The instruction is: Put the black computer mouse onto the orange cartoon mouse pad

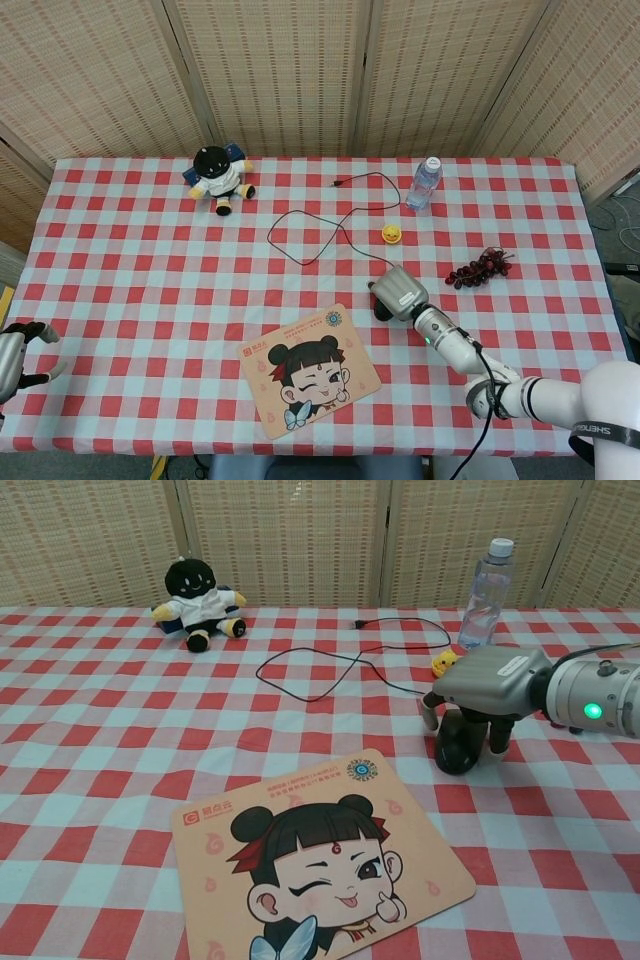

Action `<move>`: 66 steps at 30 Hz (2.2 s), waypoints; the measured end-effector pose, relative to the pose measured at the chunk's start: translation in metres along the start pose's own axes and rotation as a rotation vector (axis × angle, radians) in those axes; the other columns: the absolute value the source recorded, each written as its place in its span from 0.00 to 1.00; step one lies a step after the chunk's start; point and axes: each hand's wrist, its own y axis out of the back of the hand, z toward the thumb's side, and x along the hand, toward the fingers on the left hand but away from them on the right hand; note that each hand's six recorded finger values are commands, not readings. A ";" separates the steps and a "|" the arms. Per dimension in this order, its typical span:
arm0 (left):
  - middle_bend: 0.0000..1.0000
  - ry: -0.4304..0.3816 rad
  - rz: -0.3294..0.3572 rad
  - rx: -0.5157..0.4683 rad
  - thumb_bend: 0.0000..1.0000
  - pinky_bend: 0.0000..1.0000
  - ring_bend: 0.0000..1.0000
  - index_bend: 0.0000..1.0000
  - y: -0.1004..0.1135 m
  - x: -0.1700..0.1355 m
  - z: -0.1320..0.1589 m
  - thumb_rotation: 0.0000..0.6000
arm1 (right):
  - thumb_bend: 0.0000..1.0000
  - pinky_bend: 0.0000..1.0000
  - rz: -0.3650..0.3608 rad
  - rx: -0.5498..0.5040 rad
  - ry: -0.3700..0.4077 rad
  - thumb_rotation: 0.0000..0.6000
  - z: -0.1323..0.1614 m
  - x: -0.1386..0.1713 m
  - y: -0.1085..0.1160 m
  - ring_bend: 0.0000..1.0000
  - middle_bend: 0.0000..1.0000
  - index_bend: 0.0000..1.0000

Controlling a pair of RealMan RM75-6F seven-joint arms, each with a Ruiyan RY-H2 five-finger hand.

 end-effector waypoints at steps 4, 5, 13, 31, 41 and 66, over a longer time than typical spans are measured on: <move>0.48 0.001 0.000 0.000 0.17 0.55 0.38 0.61 0.000 0.000 -0.001 1.00 | 0.00 1.00 0.001 -0.004 -0.002 1.00 0.000 0.000 0.001 0.97 1.00 0.44; 0.48 0.002 0.000 0.000 0.17 0.55 0.38 0.61 0.000 0.000 -0.001 1.00 | 0.00 1.00 0.001 -0.005 -0.002 1.00 0.000 0.000 0.002 0.97 1.00 0.45; 0.48 0.004 0.000 0.000 0.17 0.55 0.38 0.61 0.000 0.000 -0.001 1.00 | 0.00 1.00 -0.007 -0.002 -0.003 1.00 -0.002 0.004 0.009 0.97 1.00 0.50; 0.48 0.004 0.000 0.040 0.17 0.55 0.38 0.61 -0.003 -0.005 -0.003 1.00 | 0.00 1.00 -0.099 0.040 0.057 1.00 0.019 0.010 0.055 0.97 1.00 0.50; 0.48 0.014 -0.009 0.050 0.17 0.55 0.38 0.60 -0.005 -0.005 -0.008 1.00 | 0.00 1.00 -0.139 0.087 0.118 1.00 0.048 0.005 0.075 0.97 1.00 0.50; 0.48 0.020 -0.009 0.060 0.17 0.55 0.38 0.61 -0.005 -0.005 -0.008 1.00 | 0.00 1.00 -0.192 0.205 0.267 1.00 0.121 0.013 0.093 0.97 1.00 0.50</move>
